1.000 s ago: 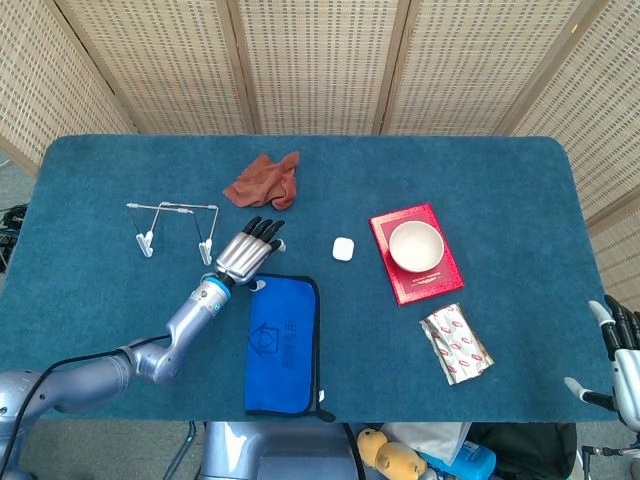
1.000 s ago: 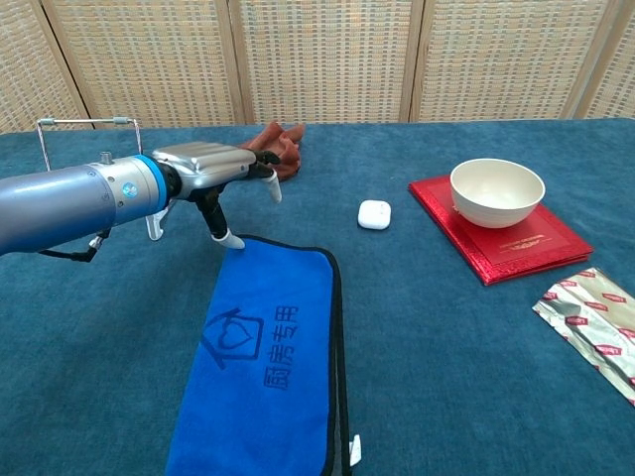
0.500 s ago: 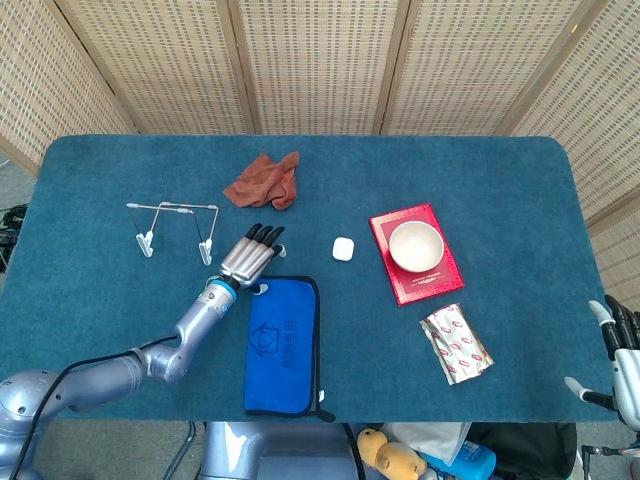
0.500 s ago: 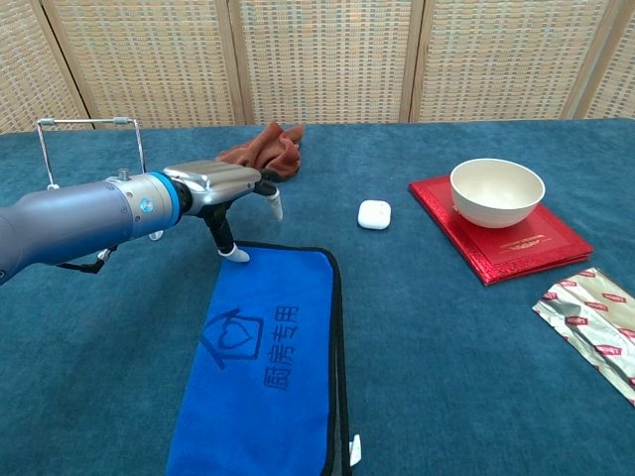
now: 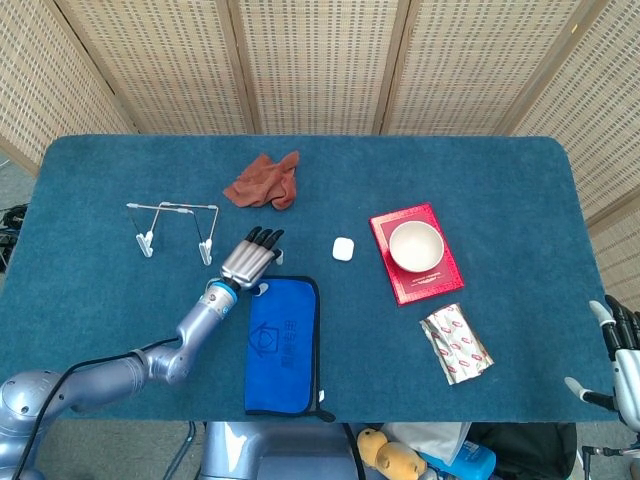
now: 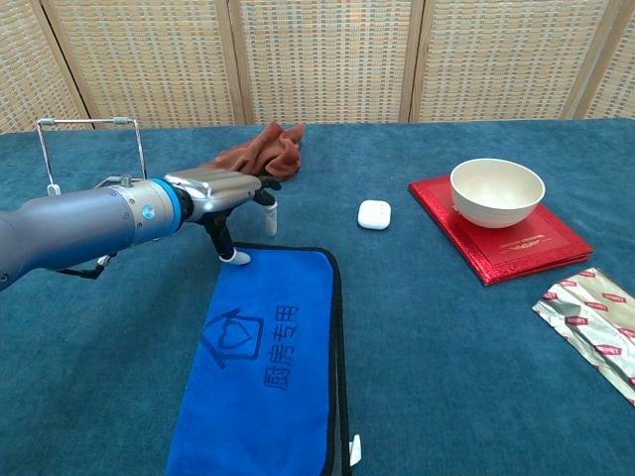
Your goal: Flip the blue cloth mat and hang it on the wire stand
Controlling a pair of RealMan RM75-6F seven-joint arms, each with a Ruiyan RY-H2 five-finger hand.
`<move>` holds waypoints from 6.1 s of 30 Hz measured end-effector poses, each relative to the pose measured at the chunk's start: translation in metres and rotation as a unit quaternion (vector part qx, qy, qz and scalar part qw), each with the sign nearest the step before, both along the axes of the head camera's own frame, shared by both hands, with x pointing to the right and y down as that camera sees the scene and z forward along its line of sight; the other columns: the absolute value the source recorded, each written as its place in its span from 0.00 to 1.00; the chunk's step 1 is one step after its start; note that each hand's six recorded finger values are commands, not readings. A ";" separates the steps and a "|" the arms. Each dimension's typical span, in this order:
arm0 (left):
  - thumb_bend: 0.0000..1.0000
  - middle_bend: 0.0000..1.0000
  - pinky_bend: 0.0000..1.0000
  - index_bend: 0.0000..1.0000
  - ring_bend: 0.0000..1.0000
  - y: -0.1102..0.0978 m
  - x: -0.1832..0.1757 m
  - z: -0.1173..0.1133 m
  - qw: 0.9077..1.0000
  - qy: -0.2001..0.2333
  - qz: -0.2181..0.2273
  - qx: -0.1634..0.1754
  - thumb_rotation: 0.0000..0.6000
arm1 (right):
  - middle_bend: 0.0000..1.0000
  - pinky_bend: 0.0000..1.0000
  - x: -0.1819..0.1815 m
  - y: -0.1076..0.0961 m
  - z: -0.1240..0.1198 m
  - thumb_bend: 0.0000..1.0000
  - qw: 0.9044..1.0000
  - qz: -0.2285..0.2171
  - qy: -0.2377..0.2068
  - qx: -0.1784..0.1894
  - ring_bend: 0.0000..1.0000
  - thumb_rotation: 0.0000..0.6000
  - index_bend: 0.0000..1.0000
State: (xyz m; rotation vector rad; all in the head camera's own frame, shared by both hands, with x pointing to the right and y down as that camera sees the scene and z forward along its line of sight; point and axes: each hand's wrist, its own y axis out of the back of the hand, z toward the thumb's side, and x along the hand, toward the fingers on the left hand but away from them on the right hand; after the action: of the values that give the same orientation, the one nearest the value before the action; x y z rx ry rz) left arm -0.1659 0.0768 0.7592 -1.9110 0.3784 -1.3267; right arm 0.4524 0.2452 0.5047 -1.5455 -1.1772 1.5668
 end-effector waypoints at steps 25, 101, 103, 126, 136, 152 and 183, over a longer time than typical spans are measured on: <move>0.32 0.00 0.00 0.48 0.00 0.008 -0.009 0.002 0.999 -0.025 -0.016 -0.024 1.00 | 0.00 0.00 -0.001 0.001 -0.002 0.00 1.000 -0.003 -0.005 0.000 0.00 1.00 0.00; 0.94 0.00 0.00 0.70 0.00 -0.072 -0.013 -0.099 0.997 0.012 -0.036 0.064 1.00 | 0.00 0.00 -0.001 0.003 -0.006 0.00 1.000 -0.007 -0.009 0.000 0.00 1.00 0.00; 0.94 0.00 0.00 0.70 0.00 -0.083 -0.020 -0.110 0.996 0.014 -0.045 0.075 1.00 | 0.00 0.00 -0.001 0.003 -0.006 0.00 1.000 -0.007 -0.009 -0.001 0.00 1.00 0.00; 0.94 0.00 0.00 0.69 0.00 -0.157 -0.137 -0.202 0.976 0.010 -0.158 0.151 1.00 | 0.00 0.00 -0.008 0.007 -0.008 0.00 1.000 -0.020 -0.014 0.003 0.00 1.00 0.00; 0.94 0.00 0.00 0.69 0.00 -0.162 -0.171 -0.209 0.971 0.005 -0.184 0.152 1.00 | 0.00 0.00 -0.009 0.007 -0.008 0.00 1.000 -0.022 -0.015 0.002 0.00 1.00 0.00; 0.94 0.00 0.00 0.68 0.00 -0.149 -0.224 -0.225 0.962 0.013 -0.243 0.128 1.00 | 0.00 0.00 -0.011 0.009 -0.012 0.00 0.999 -0.027 -0.023 0.005 0.00 1.00 0.00; 0.94 0.00 0.00 0.66 0.00 -0.057 -0.293 -0.170 0.965 -0.002 -0.260 0.036 1.00 | 0.00 0.00 -0.019 0.014 -0.017 0.00 0.998 -0.047 -0.036 0.006 0.00 1.00 0.00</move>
State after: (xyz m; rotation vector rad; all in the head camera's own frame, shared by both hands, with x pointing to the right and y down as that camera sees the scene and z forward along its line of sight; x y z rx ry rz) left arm -0.4590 0.0193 0.5891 -1.8117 0.9639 -1.6172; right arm 0.4330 0.2596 0.4881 -1.6384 -1.1340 1.4507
